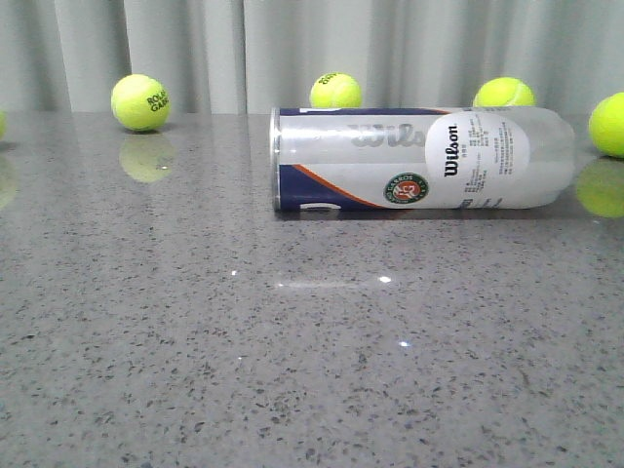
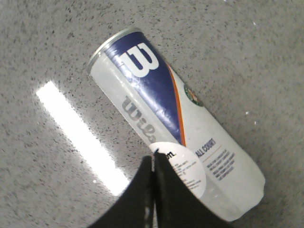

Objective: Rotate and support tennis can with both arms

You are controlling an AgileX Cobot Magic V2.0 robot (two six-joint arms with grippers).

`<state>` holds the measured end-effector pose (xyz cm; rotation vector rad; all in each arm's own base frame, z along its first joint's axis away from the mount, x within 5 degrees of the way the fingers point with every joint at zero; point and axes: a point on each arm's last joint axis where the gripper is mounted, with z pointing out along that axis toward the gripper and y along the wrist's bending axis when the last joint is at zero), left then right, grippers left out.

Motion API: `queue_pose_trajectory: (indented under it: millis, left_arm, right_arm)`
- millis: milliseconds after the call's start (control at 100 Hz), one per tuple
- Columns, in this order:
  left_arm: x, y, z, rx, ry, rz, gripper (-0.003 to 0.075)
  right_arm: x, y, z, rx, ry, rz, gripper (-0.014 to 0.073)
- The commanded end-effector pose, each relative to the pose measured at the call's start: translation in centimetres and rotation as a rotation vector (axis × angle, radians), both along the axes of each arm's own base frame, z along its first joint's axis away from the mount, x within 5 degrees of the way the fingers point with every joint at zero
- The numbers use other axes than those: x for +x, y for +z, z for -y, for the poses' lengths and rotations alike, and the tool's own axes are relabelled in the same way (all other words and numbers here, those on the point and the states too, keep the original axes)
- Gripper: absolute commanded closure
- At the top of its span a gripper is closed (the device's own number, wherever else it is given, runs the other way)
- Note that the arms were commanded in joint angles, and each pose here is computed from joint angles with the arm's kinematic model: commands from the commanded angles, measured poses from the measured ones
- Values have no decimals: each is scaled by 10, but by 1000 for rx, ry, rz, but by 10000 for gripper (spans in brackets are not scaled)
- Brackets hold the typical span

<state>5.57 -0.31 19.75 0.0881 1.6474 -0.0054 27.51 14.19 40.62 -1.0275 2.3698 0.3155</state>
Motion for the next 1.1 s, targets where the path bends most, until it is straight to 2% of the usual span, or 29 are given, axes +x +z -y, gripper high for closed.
queue_pose_trajectory:
  millis: [0,160,450,570,770,990,1090]
  left_arm:
    - [0,-5,1,-26,-10,69,739]
    - [0,-5,1,-26,-10,69,739]
    - [0,-4,1,-26,-10,79,739]
    - [-1,2,1,-31,-10,145,739]
    - [-2,10,1,-36,-11,236,739]
    - [-2,13,1,-37,-12,254,739]
    - [-5,28,0,-39,-12,277,739]
  right_arm:
    - [-18,27,11,152,-166,60,655]
    - [-38,29,22,298,-295,136,655]
    - [-94,10,51,437,-347,354,655]
    - [-123,-6,67,462,-359,462,655]
    - [-174,-33,92,561,-370,631,655]
    - [-221,-64,112,636,-360,740,655]
    - [-238,-75,119,667,-352,786,655]
